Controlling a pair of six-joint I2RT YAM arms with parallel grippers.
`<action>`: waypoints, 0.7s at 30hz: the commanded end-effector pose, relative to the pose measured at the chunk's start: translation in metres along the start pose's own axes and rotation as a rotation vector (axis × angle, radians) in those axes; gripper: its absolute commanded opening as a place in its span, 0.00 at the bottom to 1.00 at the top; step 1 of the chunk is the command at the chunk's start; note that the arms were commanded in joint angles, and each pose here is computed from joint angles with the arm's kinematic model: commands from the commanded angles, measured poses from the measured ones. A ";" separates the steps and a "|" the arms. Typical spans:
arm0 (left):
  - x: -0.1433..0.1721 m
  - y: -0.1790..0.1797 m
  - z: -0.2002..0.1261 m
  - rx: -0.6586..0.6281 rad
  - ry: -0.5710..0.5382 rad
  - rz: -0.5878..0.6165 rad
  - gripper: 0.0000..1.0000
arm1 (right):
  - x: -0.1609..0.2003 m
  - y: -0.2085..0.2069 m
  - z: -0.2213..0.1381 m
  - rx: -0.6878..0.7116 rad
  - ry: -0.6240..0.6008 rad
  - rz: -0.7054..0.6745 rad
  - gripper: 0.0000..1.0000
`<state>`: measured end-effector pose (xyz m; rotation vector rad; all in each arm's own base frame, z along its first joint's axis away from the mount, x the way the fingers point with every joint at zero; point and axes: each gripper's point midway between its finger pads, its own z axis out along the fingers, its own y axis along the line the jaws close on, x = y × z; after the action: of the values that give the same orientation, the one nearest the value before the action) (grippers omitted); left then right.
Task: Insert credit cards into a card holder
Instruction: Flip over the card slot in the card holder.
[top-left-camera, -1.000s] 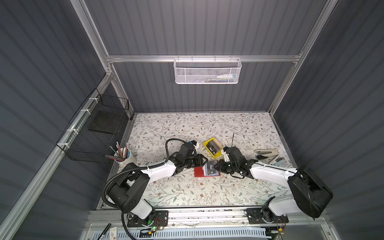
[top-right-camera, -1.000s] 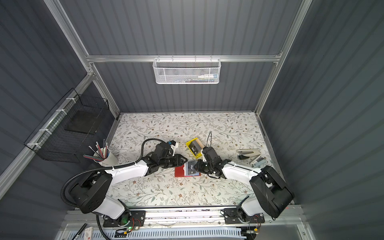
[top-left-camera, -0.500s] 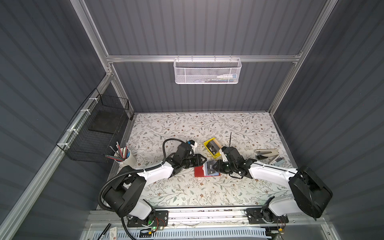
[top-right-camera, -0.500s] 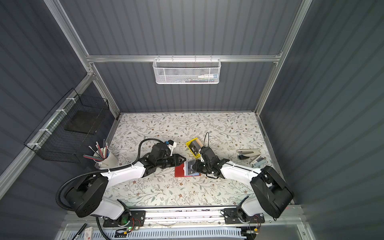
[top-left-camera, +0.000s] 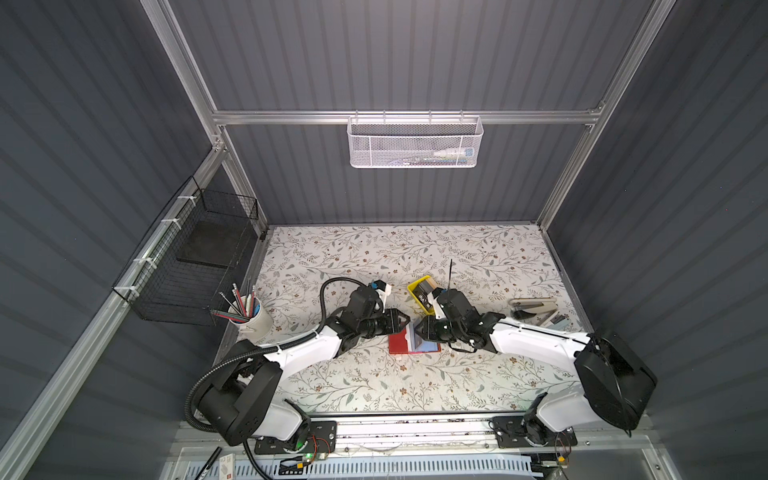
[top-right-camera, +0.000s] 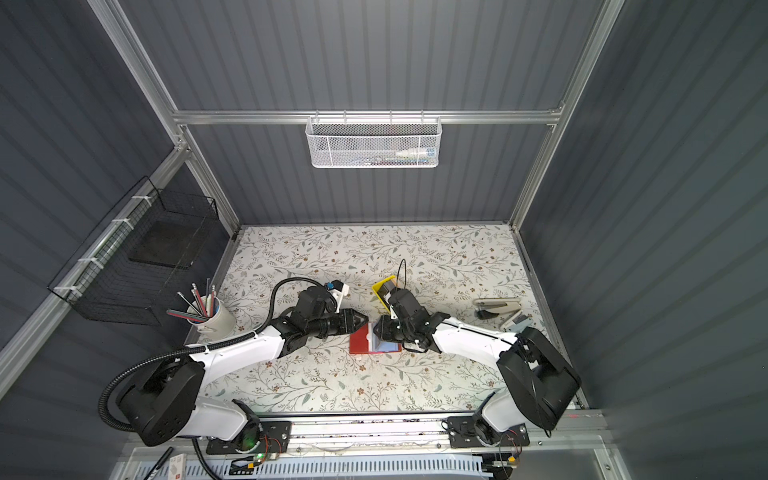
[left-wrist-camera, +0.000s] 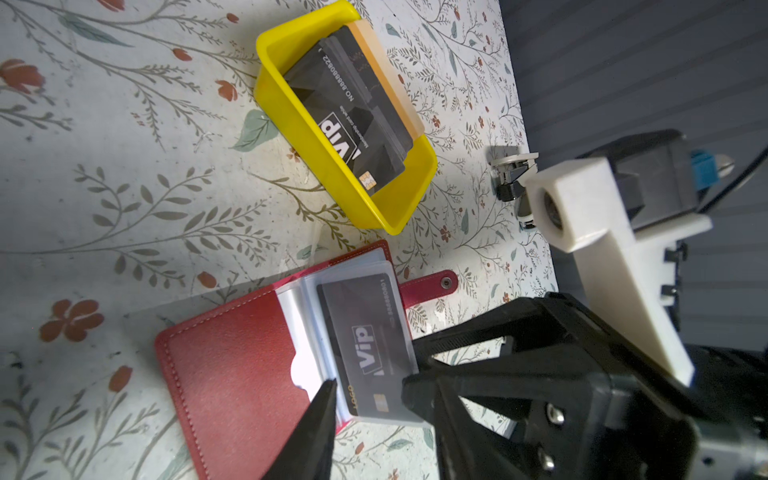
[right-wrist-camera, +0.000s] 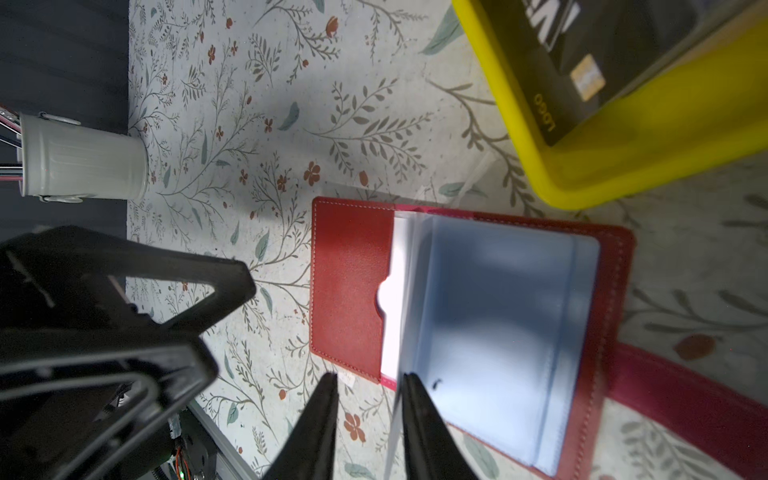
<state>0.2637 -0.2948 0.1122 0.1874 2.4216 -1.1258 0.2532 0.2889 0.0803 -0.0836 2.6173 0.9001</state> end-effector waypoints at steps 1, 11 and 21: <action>-0.004 0.004 -0.007 -0.027 -0.013 0.017 0.40 | 0.002 0.009 0.006 0.000 0.028 -0.023 0.32; -0.005 0.009 -0.017 -0.086 -0.010 0.032 0.41 | 0.004 0.028 0.013 -0.024 0.037 -0.063 0.33; -0.005 0.002 -0.007 -0.040 0.014 0.027 0.41 | 0.001 0.007 -0.015 0.046 -0.042 -0.079 0.33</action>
<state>0.2600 -0.2796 0.1070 0.1790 2.4724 -1.0356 0.2466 0.3025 0.0992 -0.1625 2.5727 0.8900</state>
